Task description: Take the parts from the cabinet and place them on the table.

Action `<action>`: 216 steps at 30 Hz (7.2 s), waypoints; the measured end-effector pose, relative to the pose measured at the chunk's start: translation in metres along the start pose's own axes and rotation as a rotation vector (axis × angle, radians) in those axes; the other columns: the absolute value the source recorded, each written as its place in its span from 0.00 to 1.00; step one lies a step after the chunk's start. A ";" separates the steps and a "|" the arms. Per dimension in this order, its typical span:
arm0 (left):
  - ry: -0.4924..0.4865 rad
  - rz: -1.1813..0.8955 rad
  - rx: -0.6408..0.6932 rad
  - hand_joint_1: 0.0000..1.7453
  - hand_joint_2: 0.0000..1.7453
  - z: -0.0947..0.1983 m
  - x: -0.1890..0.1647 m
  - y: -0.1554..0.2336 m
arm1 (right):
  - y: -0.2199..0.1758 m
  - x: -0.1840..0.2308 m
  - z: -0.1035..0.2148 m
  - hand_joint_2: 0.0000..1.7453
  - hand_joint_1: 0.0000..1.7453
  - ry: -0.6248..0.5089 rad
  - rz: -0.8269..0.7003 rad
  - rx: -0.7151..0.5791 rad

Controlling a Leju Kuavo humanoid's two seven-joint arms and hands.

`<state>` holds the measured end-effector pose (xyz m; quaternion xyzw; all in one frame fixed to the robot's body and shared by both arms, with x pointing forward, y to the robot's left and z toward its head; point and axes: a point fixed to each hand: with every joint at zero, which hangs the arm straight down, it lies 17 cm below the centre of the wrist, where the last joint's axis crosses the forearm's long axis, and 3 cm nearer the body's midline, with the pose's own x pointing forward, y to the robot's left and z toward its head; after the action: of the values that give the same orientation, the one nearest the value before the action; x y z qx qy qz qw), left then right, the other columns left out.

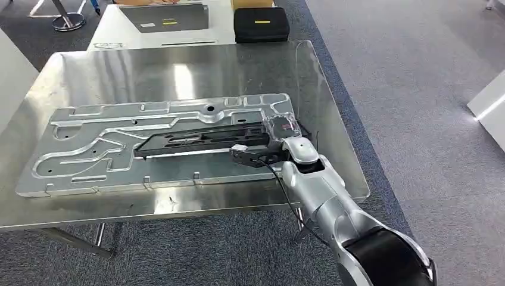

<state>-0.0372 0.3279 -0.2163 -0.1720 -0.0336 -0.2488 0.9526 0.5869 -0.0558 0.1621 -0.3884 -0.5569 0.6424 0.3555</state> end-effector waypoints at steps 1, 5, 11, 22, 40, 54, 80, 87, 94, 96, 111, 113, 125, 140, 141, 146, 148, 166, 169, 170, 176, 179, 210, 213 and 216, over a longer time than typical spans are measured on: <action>0.001 0.000 -0.001 0.00 1.00 0.000 0.000 0.000 | 0.001 -0.003 0.000 1.00 1.00 0.006 0.005 0.002; -0.001 -0.001 0.000 0.00 1.00 0.000 0.001 0.000 | 0.004 -0.011 0.001 1.00 1.00 0.016 0.015 0.010; 0.000 0.000 0.008 0.00 1.00 0.000 0.000 0.001 | 0.008 -0.032 0.002 0.00 0.00 0.062 -0.020 0.027; -0.006 0.008 0.006 0.00 0.00 -0.001 0.003 -0.002 | 0.024 -0.039 0.007 0.00 0.00 0.074 -0.045 0.062; 0.054 0.072 -0.004 0.00 0.00 0.004 -0.004 -0.017 | -0.020 -0.004 0.007 0.00 0.00 0.018 -0.003 -0.118; 0.096 0.105 -0.105 0.00 0.00 0.013 -0.009 -0.066 | 0.007 0.045 0.022 0.00 0.00 -0.059 -0.069 -0.138; 0.094 0.107 -0.106 0.00 0.00 0.019 -0.011 -0.070 | -0.027 0.071 0.031 0.00 0.00 -0.111 -0.069 -0.263; 0.092 0.107 -0.107 0.00 0.00 0.019 -0.009 -0.076 | -0.043 0.078 0.042 0.00 0.00 -0.127 -0.071 -0.327; 0.087 0.115 -0.110 0.00 0.00 0.020 -0.007 -0.080 | -0.070 0.090 0.051 0.00 0.00 -0.170 -0.074 -0.401; 0.086 0.121 -0.100 0.00 0.00 0.021 -0.007 -0.078 | -0.075 0.101 0.055 0.00 0.00 -0.201 -0.070 -0.412; -0.053 0.237 0.051 0.00 0.00 0.034 0.018 -0.061 | -0.112 0.123 0.108 0.00 0.00 -0.307 -0.025 -0.535; -0.059 0.243 0.058 0.00 0.00 0.035 0.018 -0.058 | -0.128 0.119 0.117 0.00 0.00 -0.314 -0.009 -0.566; -0.064 0.249 0.048 0.00 0.00 0.040 0.019 -0.062 | -0.153 0.121 0.141 0.00 0.00 -0.335 0.011 -0.645; -0.084 0.296 0.070 0.00 0.00 0.042 0.026 -0.058 | -0.138 0.117 0.139 0.00 0.00 -0.343 -0.007 -0.586; -0.085 0.300 0.073 0.00 0.00 0.042 0.027 -0.058 | -0.137 0.117 0.139 0.00 0.00 -0.343 -0.009 -0.579; -0.089 0.313 0.077 0.00 0.00 0.042 0.028 -0.058 | -0.130 0.116 0.136 0.00 0.00 -0.345 -0.023 -0.550; -0.089 0.319 0.077 0.00 0.00 0.042 0.029 -0.059 | -0.126 0.116 0.134 0.00 0.00 -0.348 -0.038 -0.531; -0.100 0.459 0.138 0.00 0.00 0.053 0.034 -0.068 | 0.085 0.036 0.130 0.00 0.00 -0.032 -0.221 -0.111; -0.103 0.480 0.139 0.00 0.00 0.057 0.038 -0.074 | 0.163 -0.007 0.154 0.00 0.00 0.116 -0.268 0.045; -0.105 0.489 0.134 0.00 0.00 0.058 0.040 -0.078 | 0.191 -0.024 0.167 0.00 0.00 0.184 -0.298 0.113; -0.104 0.511 0.145 0.00 0.00 0.059 0.052 -0.088 | 0.388 -0.093 0.348 0.00 0.00 0.733 -0.562 0.593; -0.103 0.513 0.122 0.00 0.00 0.055 0.060 -0.098 | 0.453 -0.072 0.470 0.00 0.00 1.000 -0.752 0.822; -0.150 0.538 0.064 0.00 0.00 0.038 0.086 -0.094 | 0.484 0.052 0.545 0.00 0.00 1.242 -1.309 1.055; -0.147 0.545 0.066 0.00 0.00 0.037 0.084 -0.094 | 0.483 0.052 0.542 0.00 0.00 1.227 -1.306 1.059; -0.156 0.548 0.067 0.00 0.00 0.037 0.088 -0.092 | 0.483 0.054 0.543 0.00 0.00 1.222 -1.308 1.066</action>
<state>-0.0039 0.2243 -0.1398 -0.1617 -0.0670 0.0333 0.9840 0.0649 -0.3079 -0.2804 -0.0628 -0.0278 0.1809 0.9811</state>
